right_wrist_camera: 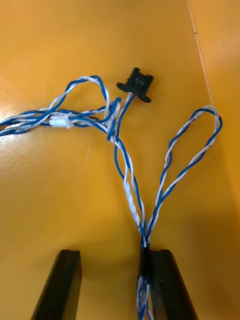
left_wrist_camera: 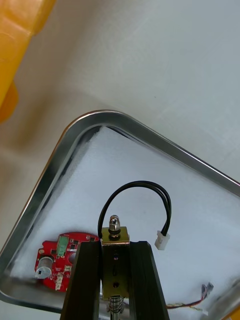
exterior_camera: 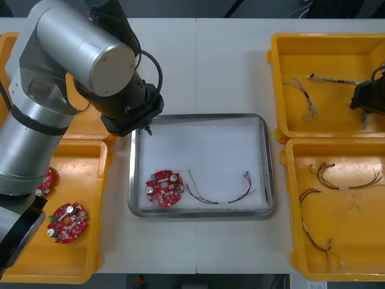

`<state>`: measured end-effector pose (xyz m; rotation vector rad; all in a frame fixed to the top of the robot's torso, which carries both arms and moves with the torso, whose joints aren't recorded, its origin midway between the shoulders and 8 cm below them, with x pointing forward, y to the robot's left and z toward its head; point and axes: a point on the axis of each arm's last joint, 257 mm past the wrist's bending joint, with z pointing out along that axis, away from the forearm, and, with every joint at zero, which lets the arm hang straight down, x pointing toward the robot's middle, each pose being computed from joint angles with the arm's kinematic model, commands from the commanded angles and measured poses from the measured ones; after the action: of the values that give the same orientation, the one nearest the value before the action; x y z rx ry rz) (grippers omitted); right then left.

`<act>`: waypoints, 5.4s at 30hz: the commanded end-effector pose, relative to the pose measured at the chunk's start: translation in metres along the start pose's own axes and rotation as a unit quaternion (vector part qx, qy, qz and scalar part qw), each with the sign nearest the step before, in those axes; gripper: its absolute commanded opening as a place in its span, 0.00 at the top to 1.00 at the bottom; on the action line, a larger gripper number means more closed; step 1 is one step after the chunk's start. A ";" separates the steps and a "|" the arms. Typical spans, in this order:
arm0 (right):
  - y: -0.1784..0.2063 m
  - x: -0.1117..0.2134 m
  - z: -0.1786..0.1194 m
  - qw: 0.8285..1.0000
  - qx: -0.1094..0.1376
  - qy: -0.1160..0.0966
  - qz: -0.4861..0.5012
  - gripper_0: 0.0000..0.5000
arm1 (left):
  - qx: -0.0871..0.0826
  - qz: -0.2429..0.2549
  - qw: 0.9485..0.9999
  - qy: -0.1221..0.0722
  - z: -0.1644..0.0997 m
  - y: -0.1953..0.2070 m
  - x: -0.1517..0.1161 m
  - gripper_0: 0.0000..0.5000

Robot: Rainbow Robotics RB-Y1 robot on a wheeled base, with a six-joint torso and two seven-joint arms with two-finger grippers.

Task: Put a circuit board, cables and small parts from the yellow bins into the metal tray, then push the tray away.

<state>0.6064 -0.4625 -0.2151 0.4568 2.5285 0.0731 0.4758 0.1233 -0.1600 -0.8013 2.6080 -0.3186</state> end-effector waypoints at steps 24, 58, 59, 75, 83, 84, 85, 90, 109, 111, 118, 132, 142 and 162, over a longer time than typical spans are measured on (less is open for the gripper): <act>-0.005 -0.016 -0.029 0.997 0.003 -0.004 -0.077 1.00 | -0.044 -0.011 0.998 -0.035 0.074 -0.009 0.027 1.00; 0.029 -0.006 -0.176 0.951 -0.050 0.070 -0.296 1.00 | -0.046 -0.009 0.998 -0.036 0.085 -0.008 0.029 0.25; 0.031 -0.006 -0.180 0.950 -0.049 0.069 -0.301 1.00 | -0.046 -0.009 0.998 -0.038 0.083 -0.008 0.028 0.23; 0.067 0.005 -0.212 0.924 -0.050 0.062 -0.375 1.00 | -0.008 0.001 1.000 -0.024 -0.024 -0.028 -0.014 0.10; 0.087 0.007 -0.215 0.913 -0.061 0.048 -0.400 1.00 | 0.038 -0.027 0.999 -0.028 -0.084 -0.032 -0.065 0.00; 0.092 0.008 -0.215 0.911 -0.064 0.047 -0.404 1.00 | 0.041 -0.031 0.998 -0.026 -0.092 -0.028 -0.072 0.00; 0.096 0.009 -0.215 0.909 -0.066 0.044 -0.408 1.00 | 0.042 -0.036 0.998 -0.022 -0.098 -0.025 -0.079 0.00; 0.120 0.017 -0.215 0.896 -0.079 0.036 -0.437 1.00 | 0.047 -0.067 0.997 0.001 -0.121 -0.011 -0.102 0.00; 0.233 0.110 -0.202 0.766 -0.106 0.038 -0.633 1.00 | -0.007 -0.268 0.963 0.002 -0.143 0.097 -0.207 0.00; 0.246 0.120 -0.200 0.752 -0.122 0.034 -0.647 1.00 | -0.005 -0.290 0.957 -0.004 -0.142 0.106 -0.218 0.00; 0.285 0.151 -0.183 0.670 -0.151 0.015 -0.727 1.00 | 0.000 -0.358 0.932 -0.050 -0.128 0.138 -0.263 0.00; 0.326 0.210 -0.130 0.543 -0.173 0.002 -0.822 1.00 | 0.020 -0.425 0.900 -0.098 -0.093 0.162 -0.306 0.00; 0.330 0.235 -0.087 0.525 -0.161 0.014 -0.835 1.00 | 0.028 -0.489 0.864 -0.118 -0.062 0.162 -0.312 0.00; 0.330 0.260 -0.050 0.532 -0.165 -0.002 -0.831 0.54 | -0.010 -0.504 0.860 -0.082 0.014 0.173 -0.265 0.00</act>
<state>0.4824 -0.0762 -0.2622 -2.0356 1.8415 -0.1904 0.5996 0.4142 -0.1352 -2.0355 1.8130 -0.4665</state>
